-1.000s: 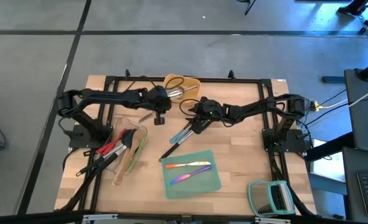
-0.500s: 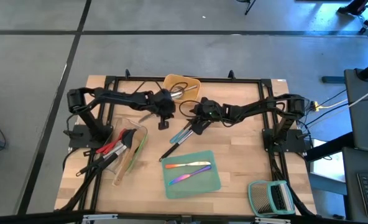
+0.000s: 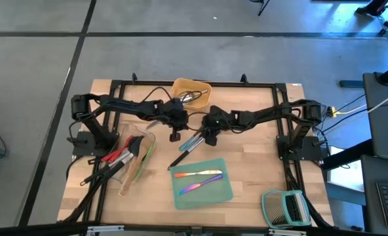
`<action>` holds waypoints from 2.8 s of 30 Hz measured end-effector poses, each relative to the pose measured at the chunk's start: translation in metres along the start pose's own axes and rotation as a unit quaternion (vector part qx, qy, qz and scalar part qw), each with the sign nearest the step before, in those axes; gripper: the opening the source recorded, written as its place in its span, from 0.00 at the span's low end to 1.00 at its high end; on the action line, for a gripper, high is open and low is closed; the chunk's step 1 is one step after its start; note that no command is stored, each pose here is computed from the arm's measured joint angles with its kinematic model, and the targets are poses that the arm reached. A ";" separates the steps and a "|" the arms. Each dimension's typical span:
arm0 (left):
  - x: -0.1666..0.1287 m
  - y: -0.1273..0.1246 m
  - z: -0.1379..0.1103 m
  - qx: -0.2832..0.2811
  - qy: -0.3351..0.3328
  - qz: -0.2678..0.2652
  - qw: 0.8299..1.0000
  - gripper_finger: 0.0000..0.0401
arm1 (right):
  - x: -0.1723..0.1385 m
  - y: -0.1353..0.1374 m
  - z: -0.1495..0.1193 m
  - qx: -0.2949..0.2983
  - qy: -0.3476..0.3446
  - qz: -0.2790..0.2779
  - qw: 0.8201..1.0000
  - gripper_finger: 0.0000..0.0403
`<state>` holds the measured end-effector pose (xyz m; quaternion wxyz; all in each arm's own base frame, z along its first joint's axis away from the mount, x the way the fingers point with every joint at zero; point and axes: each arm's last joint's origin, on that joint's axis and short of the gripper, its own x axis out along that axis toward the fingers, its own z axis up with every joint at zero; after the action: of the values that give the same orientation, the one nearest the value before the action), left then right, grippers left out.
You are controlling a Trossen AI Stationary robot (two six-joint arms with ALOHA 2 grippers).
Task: Pick & Place Kitchen Items
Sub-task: Adjust the orange table knife on the table
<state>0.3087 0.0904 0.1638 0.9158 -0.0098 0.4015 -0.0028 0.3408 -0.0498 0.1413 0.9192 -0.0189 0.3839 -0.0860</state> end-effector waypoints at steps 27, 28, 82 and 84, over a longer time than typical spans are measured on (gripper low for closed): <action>0.000 -0.001 0.000 -0.006 0.001 0.002 1.000 0.01 | 0.000 0.002 -0.003 0.016 0.018 0.003 1.000 0.60; 0.000 -0.001 0.000 -0.006 0.001 0.002 1.000 0.02 | 0.000 0.002 -0.003 0.016 0.018 0.003 1.000 0.60; -0.024 0.047 -0.030 -0.235 0.256 0.186 0.919 0.01 | -0.002 0.017 0.004 -0.030 -0.020 0.017 0.999 0.60; -0.022 0.049 -0.028 -0.233 0.243 0.195 0.921 0.00 | -0.002 0.017 0.004 -0.030 -0.017 0.017 0.999 0.60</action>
<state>0.2729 0.1395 0.1603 0.7443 -0.1432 0.5954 0.2666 0.3448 -0.0326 0.1433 0.9259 -0.0408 0.3709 -0.0584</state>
